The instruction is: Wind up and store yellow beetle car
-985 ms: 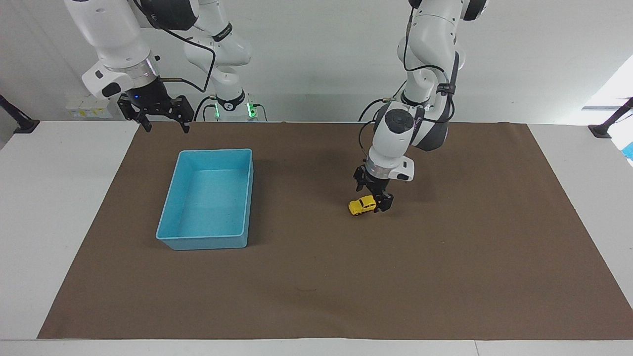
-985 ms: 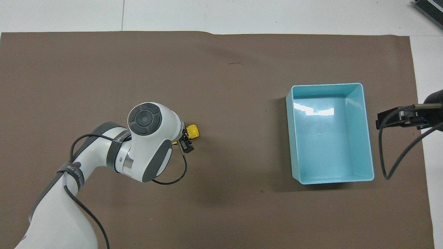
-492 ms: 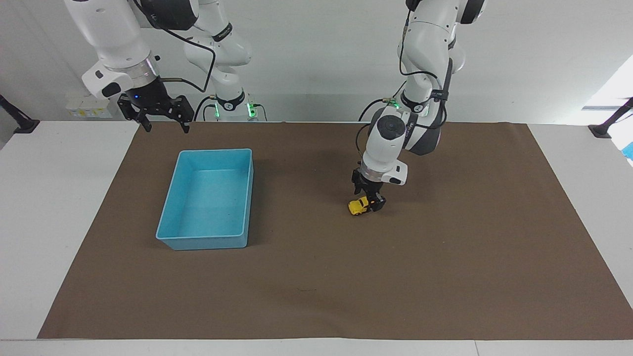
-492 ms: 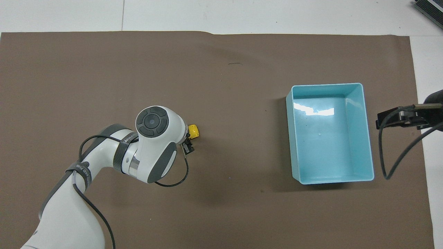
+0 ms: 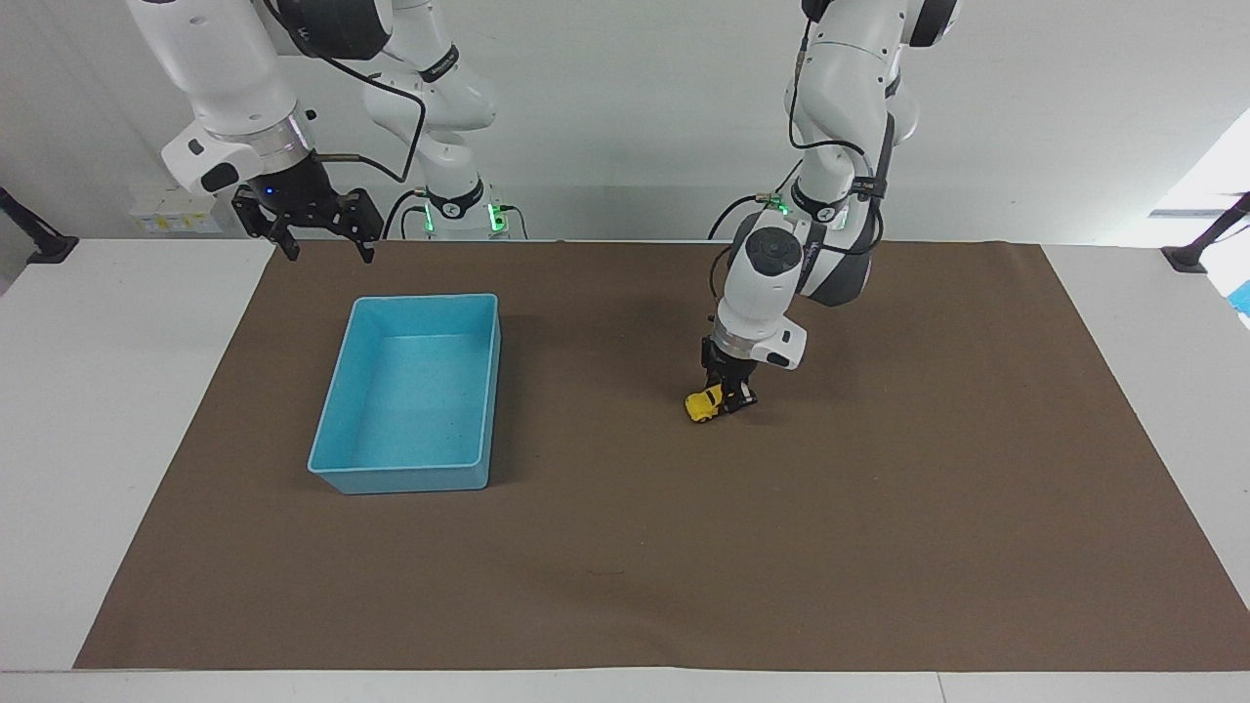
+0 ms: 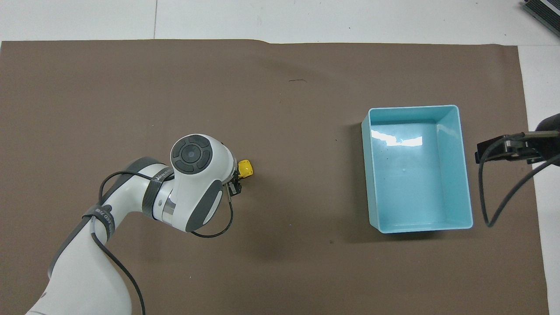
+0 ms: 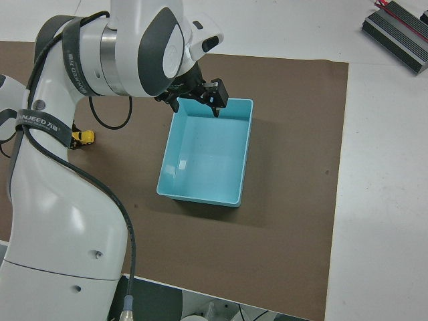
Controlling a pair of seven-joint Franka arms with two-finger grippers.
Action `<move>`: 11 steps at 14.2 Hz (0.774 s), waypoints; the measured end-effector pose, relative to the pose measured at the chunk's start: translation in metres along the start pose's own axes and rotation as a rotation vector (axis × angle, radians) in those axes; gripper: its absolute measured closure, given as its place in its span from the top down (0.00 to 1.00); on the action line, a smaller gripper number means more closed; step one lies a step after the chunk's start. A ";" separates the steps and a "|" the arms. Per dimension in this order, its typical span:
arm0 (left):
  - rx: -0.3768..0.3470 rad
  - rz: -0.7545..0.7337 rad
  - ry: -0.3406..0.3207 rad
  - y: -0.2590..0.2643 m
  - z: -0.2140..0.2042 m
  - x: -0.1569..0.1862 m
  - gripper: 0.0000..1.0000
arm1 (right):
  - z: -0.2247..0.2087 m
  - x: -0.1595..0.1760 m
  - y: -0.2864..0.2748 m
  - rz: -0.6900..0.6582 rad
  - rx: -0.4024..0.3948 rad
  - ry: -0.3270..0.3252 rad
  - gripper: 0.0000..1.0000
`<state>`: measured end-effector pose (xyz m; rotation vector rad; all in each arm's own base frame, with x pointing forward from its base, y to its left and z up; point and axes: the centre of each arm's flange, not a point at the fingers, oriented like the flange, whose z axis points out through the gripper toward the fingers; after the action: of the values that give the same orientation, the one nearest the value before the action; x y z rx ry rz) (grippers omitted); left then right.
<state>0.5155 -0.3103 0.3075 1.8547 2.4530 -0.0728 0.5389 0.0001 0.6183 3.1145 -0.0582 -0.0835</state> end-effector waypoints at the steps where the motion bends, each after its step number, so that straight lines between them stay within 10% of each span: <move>1: 0.001 0.016 0.002 0.000 0.000 0.003 0.45 | 0.000 0.000 0.000 0.000 0.000 0.000 1.00; 11: 0.043 0.052 0.025 0.028 -0.006 0.087 0.45 | 0.000 0.000 0.000 0.000 0.000 0.000 1.00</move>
<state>0.5183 -0.2192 0.3070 1.9475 2.4363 -0.1020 0.5389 0.0001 0.6183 3.1145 -0.0582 -0.0835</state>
